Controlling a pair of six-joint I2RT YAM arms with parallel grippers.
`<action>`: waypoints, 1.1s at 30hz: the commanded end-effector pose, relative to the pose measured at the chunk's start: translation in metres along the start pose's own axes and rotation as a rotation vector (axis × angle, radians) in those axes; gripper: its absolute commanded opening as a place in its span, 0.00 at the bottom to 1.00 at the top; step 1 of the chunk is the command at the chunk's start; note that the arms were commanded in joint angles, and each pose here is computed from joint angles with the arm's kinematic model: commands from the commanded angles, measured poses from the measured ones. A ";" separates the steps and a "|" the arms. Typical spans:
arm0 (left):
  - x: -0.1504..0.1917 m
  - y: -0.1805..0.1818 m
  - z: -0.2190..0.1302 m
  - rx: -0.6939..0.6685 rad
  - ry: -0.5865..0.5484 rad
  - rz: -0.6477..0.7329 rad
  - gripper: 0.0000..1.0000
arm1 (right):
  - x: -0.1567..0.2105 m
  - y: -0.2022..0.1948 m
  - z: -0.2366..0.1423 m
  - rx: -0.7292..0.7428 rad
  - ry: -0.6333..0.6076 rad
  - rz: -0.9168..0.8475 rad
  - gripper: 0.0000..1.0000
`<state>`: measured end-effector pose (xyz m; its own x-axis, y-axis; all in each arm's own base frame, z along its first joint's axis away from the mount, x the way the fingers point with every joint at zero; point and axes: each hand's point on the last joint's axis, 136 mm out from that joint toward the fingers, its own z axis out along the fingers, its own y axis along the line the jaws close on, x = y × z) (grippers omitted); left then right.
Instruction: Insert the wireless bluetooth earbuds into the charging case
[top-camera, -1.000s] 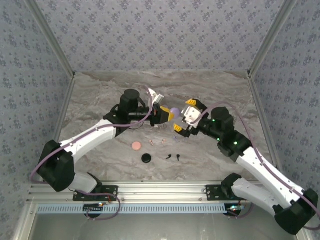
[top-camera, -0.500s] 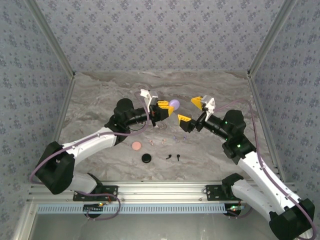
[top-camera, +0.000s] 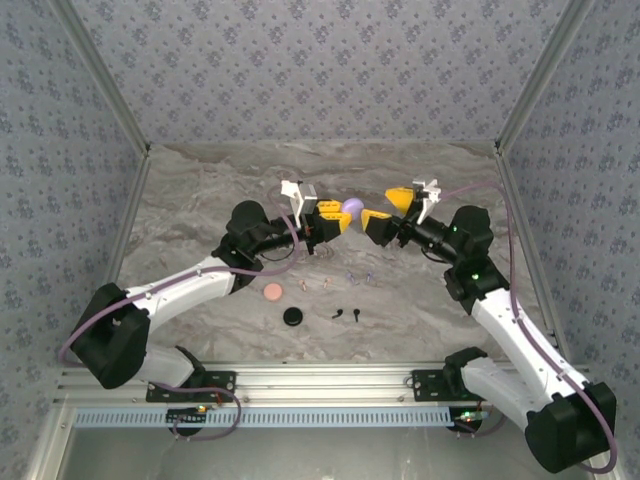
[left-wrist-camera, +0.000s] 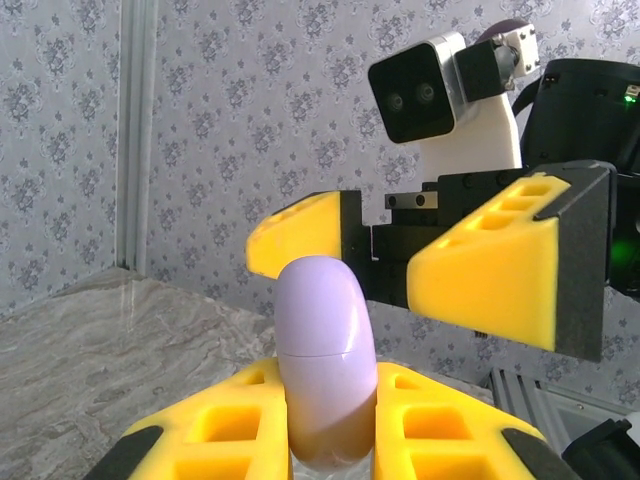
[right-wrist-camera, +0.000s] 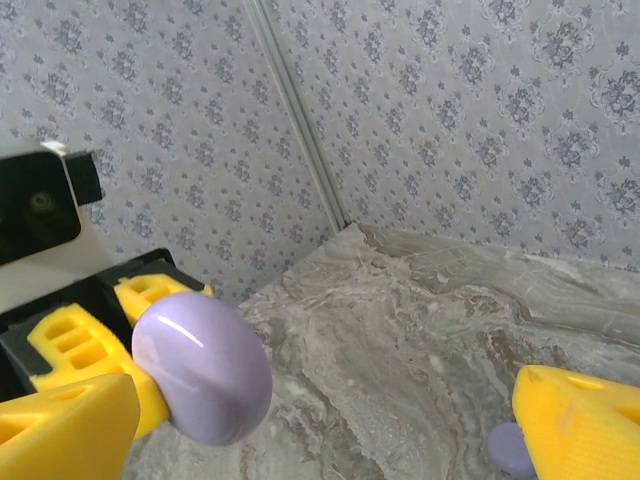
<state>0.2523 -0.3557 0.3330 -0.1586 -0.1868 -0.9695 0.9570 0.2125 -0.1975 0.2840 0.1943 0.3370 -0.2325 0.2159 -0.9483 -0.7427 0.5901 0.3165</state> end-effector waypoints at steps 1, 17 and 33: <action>-0.021 -0.017 -0.002 0.051 -0.058 0.064 0.00 | -0.020 0.006 0.002 -0.028 -0.034 0.007 0.98; -0.022 -0.019 -0.001 0.056 -0.054 0.068 0.00 | -0.017 -0.004 0.015 -0.013 -0.004 0.026 0.97; -0.017 -0.018 -0.004 0.045 -0.041 0.076 0.00 | -0.017 -0.013 0.024 0.012 0.033 0.054 0.98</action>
<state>0.2508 -0.3567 0.3298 -0.1474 -0.1750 -0.9735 0.9588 0.2162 -0.1841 0.3099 0.2034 0.3408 -0.2832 0.2137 -0.9350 -0.7301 0.5841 0.3546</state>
